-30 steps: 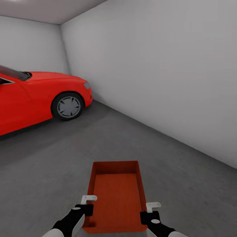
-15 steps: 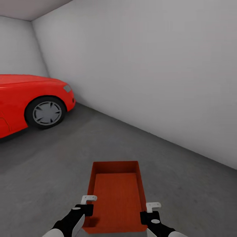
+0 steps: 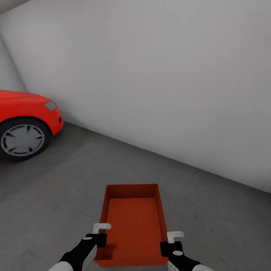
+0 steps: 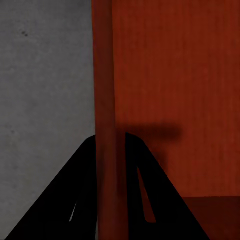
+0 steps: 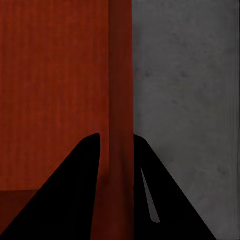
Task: Move the two storage containers from the living room to the garage. In the garage, place one container on the floor and stack the other container on top of it (either order is fine).
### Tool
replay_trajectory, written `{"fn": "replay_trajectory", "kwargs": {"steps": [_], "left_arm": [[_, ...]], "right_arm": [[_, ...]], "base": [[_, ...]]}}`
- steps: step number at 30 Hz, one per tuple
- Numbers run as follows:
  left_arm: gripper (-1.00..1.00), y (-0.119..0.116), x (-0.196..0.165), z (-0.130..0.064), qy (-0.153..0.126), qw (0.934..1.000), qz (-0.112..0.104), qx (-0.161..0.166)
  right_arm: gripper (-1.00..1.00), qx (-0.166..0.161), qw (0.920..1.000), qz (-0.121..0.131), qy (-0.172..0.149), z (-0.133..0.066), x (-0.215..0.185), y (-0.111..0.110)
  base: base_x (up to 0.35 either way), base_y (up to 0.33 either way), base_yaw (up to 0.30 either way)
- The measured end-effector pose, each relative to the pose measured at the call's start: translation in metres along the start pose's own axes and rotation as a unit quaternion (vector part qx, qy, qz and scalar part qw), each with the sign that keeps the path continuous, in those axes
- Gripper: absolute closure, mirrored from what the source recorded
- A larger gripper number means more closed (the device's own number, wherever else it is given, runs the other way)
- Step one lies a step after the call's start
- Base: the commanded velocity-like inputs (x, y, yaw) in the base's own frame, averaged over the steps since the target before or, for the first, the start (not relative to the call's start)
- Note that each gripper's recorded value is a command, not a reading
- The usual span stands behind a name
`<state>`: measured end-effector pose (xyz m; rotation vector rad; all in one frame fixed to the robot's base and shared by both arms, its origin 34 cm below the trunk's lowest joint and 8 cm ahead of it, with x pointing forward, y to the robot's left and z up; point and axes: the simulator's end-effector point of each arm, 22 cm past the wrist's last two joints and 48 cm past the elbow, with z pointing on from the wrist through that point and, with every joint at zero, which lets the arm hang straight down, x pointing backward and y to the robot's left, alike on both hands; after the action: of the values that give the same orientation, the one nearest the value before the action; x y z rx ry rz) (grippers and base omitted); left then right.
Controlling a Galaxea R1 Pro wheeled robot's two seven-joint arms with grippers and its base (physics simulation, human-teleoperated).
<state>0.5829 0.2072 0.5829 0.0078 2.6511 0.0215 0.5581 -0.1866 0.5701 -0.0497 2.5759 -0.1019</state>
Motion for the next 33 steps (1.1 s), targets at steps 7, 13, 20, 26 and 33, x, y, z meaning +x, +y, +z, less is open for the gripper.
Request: {"fn": "replay_trajectory", "kwargs": {"steps": [7, 13, 20, 26, 33], "left_arm": [[1.0, 0.0, 0.0002, 0.0, 0.0, 1.0, 0.0, 0.0], [1.0, 0.0, -0.0001, 0.0, 0.0, 1.0, 0.0, 0.0], [1.0, 0.0, 0.0001, 0.0, 0.0, 1.0, 0.0, 0.0], [1.0, 0.0, 0.0004, 0.0, 0.0, 1.0, 0.0, 0.0], [1.0, 0.0001, 0.0004, 0.0004, 0.0, 1.0, 0.0, 0.0]], "right_arm": [[1.0, 0.0, 1.0, 0.0, 0.0, 0.0, 0.0001, 0.0], [1.0, 0.0, 1.0, 0.0, 0.0, 0.0, 0.0, 0.0], [1.0, 0.0, 1.0, 0.0, 0.0, 0.0, 0.0, 0.0], [1.0, 0.0, 1.0, 0.0, 0.0, 0.0, 0.0001, 0.0], [1.0, 0.0, 1.0, 0.0, 0.0, 0.0004, 0.0002, 0.0001]], "base": [[0.322, 0.0, -0.286], [0.322, 0.0, -0.286], [0.322, 0.0, -0.286], [0.317, 0.0, -0.286], [0.012, 0.0, -0.286]]}}
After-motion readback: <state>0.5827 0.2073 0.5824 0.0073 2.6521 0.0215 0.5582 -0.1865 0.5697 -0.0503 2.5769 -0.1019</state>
